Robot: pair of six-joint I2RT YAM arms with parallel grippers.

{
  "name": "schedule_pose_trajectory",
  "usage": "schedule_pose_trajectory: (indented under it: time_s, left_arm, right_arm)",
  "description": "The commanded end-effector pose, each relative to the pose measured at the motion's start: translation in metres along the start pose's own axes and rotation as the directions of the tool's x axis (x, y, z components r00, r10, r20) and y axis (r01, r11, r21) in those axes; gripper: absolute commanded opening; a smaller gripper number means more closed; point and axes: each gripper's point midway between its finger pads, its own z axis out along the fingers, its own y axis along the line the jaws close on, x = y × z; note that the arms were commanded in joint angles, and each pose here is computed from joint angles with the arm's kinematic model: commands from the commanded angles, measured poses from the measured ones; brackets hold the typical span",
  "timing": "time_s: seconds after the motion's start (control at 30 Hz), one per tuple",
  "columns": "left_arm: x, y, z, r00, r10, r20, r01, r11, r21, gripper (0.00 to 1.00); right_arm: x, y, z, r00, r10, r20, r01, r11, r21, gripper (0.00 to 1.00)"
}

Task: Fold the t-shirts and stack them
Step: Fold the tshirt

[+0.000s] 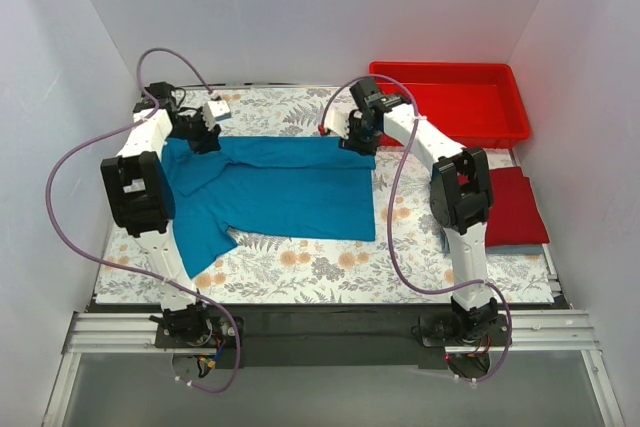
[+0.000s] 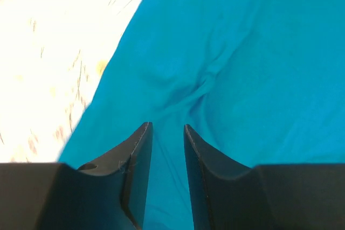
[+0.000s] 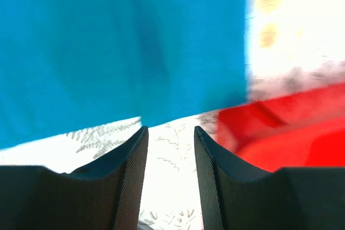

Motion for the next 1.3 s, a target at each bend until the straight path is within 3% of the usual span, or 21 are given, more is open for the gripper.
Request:
schedule_pose_trajectory:
  time_s: [0.0,0.13,0.2,0.37,0.57,0.8,0.83,0.87,0.97,1.07,1.1,1.13,1.17,1.2,1.23,1.27]
  left_arm:
    - [-0.017,0.019,-0.035,0.95,-0.291,0.118,0.303,0.947,-0.103,0.29]
    - [0.025,0.019,-0.024,0.853,-0.52,0.036,0.518,0.838,-0.172,0.27]
    - [0.051,0.016,-0.017,0.77,-0.638,-0.015,0.621,0.754,-0.213,0.23]
    - [0.09,-0.004,-0.02,0.608,-0.793,-0.036,0.767,0.599,-0.228,0.14]
    - [0.117,-0.014,-0.02,0.52,-0.853,-0.027,0.803,0.5,-0.323,0.1]
    - [0.143,0.003,0.006,0.435,-0.899,-0.051,0.842,0.426,-0.333,0.09]
    - [0.138,0.017,0.005,0.456,-0.89,-0.029,0.837,0.439,-0.326,0.1]
    - [0.141,0.021,0.012,0.446,-0.894,-0.032,0.845,0.433,-0.315,0.1]
    - [0.105,0.04,-0.001,0.481,-0.876,0.018,0.855,0.465,-0.229,0.14]
    - [0.067,0.036,-0.021,0.554,-0.831,0.049,0.827,0.542,-0.147,0.21]
    - [0.047,0.035,-0.041,0.586,-0.807,0.072,0.807,0.573,-0.142,0.24]
    - [0.04,0.032,-0.049,0.639,-0.766,0.068,0.767,0.627,-0.139,0.28]
    - [0.028,0.023,-0.065,0.68,-0.731,0.062,0.731,0.667,-0.142,0.36]
    - [0.03,0.016,-0.064,0.665,-0.746,0.044,0.744,0.655,-0.129,0.36]
    - [0.022,0.013,-0.079,0.71,-0.703,0.047,0.702,0.699,-0.139,0.39]
    - [0.019,0.008,-0.087,0.718,-0.694,0.047,0.693,0.709,-0.13,0.4]
  right_arm:
    - [-0.028,-0.012,-0.013,0.971,0.222,0.088,-0.223,0.975,0.007,0.43]
    - [-0.034,-0.007,0.002,0.928,0.361,0.087,-0.361,0.932,-0.024,0.35]
    - [-0.031,0.003,0.015,0.905,0.42,0.062,-0.418,0.907,-0.051,0.31]
    - [-0.023,0.019,0.035,0.879,0.477,0.021,-0.474,0.877,-0.081,0.28]
    - [0.008,0.013,0.07,0.887,0.458,-0.063,-0.459,0.888,0.004,0.25]
    - [0.036,-0.032,0.1,0.9,0.425,-0.098,-0.408,0.9,0.153,0.24]
    - [0.04,-0.04,0.1,0.899,0.427,-0.095,-0.407,0.897,0.175,0.24]
    - [0.037,-0.05,0.099,0.905,0.418,-0.08,-0.397,0.897,0.196,0.24]
    - [0.025,-0.064,0.083,0.924,0.381,-0.042,-0.364,0.907,0.213,0.28]
    - [0.003,-0.053,0.062,0.944,0.331,0.012,-0.328,0.931,0.159,0.38]
    - [-0.017,-0.054,0.036,0.948,0.307,0.079,-0.316,0.937,0.147,0.43]
    - [-0.02,-0.035,0.035,0.956,0.284,0.069,-0.29,0.951,0.107,0.47]
    - [-0.031,-0.017,0.018,0.964,0.25,0.093,-0.257,0.964,0.072,0.59]
    - [-0.041,-0.022,0.0,0.962,0.239,0.133,-0.252,0.964,0.086,0.67]
    - [-0.043,0.001,0.0,0.97,0.214,0.119,-0.22,0.974,0.046,0.71]
    - [-0.05,0.008,-0.021,0.97,0.195,0.145,-0.204,0.977,0.053,0.73]
